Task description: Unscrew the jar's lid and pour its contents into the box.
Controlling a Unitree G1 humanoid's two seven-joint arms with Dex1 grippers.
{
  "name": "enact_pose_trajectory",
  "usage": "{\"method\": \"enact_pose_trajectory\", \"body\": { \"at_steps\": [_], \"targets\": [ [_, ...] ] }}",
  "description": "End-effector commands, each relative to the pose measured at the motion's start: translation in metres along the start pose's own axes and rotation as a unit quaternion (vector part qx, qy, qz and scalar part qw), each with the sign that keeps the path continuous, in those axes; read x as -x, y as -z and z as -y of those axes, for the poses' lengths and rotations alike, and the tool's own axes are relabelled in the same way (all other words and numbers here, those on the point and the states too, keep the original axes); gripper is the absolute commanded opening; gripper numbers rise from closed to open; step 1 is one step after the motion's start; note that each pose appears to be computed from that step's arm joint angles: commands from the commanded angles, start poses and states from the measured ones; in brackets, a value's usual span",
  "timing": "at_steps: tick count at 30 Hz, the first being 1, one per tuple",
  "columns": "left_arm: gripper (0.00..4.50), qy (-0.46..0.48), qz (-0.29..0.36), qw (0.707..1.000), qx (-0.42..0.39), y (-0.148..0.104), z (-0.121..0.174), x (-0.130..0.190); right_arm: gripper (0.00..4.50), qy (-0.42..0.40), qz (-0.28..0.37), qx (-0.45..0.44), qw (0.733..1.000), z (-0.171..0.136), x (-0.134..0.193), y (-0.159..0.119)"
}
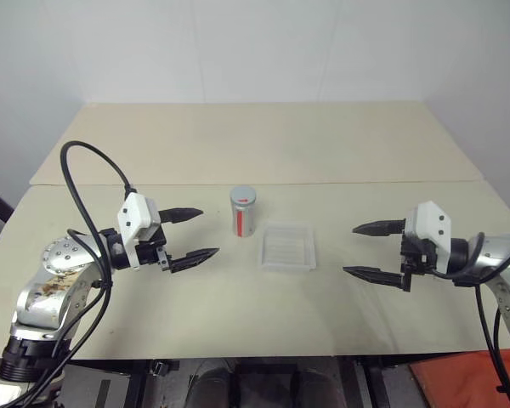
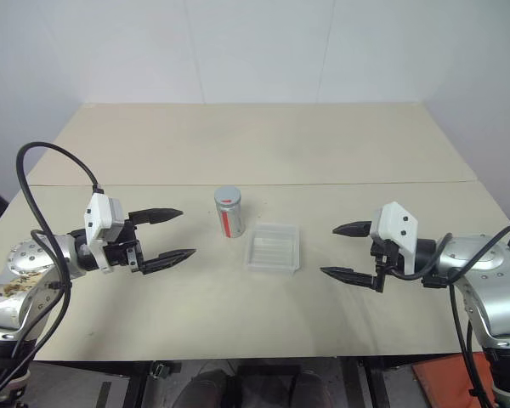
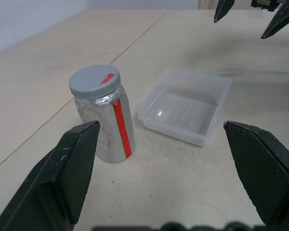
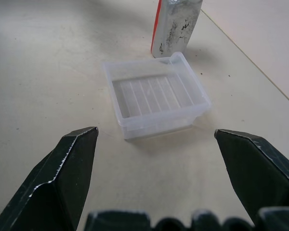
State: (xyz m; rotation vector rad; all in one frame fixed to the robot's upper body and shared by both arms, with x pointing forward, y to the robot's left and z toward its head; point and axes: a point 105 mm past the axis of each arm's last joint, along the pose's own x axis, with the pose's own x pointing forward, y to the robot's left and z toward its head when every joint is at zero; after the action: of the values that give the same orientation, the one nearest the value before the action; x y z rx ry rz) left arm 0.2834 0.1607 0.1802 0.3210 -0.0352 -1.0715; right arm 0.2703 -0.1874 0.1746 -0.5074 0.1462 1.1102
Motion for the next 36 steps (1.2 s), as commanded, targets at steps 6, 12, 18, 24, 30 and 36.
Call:
{"method": "enact_pose_trajectory", "body": {
  "at_steps": [6,12,18,24,30,36],
  "targets": [
    [4.47,0.001,0.017,1.000,-0.018,-0.012,0.004,-0.002,4.50,-0.003,0.008,0.025,1.000,0.000,0.003,-0.010],
    [4.47,-0.036,0.022,0.999,-0.019,-0.010,0.001,-0.014,4.50,-0.001,0.009,0.024,1.000,0.000,0.003,-0.009],
    [4.47,-0.110,0.014,0.994,0.025,0.004,0.010,-0.040,4.50,0.019,0.017,0.030,0.999,0.004,0.001,-0.014],
    [4.47,-0.246,0.003,0.965,0.093,0.016,0.003,-0.069,4.50,0.025,0.014,0.034,0.999,0.004,0.001,-0.013],
    [4.47,-0.301,0.010,0.947,0.114,0.015,0.005,-0.081,4.50,0.030,0.017,0.037,0.999,0.004,0.001,-0.014],
    [4.47,-0.347,0.018,0.932,0.104,0.016,-0.002,-0.089,4.50,0.031,0.019,0.043,0.998,0.004,0.001,-0.015]
  ]
}}
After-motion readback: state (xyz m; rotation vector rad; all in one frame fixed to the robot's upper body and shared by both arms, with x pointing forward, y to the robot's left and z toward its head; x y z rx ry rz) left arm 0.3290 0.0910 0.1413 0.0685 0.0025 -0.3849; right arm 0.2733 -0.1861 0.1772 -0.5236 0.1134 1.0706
